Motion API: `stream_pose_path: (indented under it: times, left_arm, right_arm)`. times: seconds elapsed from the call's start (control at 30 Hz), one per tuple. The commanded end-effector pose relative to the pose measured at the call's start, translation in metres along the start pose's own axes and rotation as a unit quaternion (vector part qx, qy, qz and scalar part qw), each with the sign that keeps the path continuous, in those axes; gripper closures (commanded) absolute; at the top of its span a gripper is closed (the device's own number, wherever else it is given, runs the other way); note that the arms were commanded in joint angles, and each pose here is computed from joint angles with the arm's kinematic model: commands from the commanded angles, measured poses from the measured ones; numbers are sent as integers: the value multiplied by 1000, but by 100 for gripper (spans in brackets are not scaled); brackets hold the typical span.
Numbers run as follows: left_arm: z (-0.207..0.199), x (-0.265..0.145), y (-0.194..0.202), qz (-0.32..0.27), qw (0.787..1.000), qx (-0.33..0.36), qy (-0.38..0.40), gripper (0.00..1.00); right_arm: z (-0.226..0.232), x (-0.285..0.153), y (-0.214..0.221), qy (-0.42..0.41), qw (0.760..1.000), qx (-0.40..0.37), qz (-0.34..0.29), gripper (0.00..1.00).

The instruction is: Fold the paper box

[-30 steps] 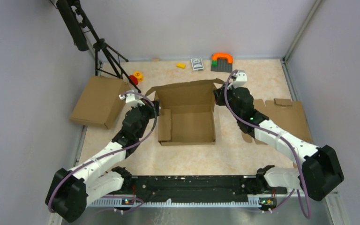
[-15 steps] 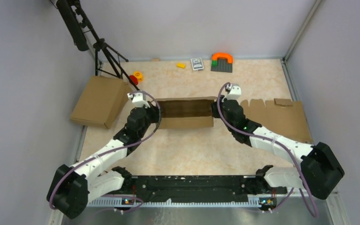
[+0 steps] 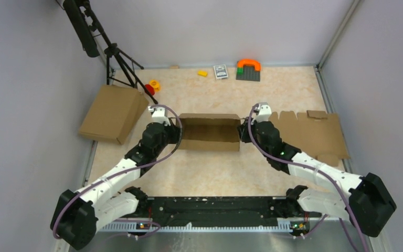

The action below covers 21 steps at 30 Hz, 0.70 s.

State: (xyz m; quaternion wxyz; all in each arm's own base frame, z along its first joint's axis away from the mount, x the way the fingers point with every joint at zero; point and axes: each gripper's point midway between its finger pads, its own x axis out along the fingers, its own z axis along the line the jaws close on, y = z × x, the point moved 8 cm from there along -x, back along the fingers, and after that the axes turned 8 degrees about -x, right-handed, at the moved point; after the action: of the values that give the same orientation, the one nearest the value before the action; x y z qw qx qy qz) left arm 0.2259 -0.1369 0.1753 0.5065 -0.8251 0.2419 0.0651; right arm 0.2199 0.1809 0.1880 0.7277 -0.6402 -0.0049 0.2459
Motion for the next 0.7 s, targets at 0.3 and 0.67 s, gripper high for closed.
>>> stream_pose_path:
  times: [0.3, 0.67]
  left_arm:
    - [16, -7, 28, 15, 1000, 13, 6, 100]
    - [20, -4, 31, 12, 1000, 20, 1, 100]
  right_arm:
    - [3, -36, 29, -89, 994, 8, 55, 42]
    - [10, -77, 71, -194, 966, 93, 140, 22]
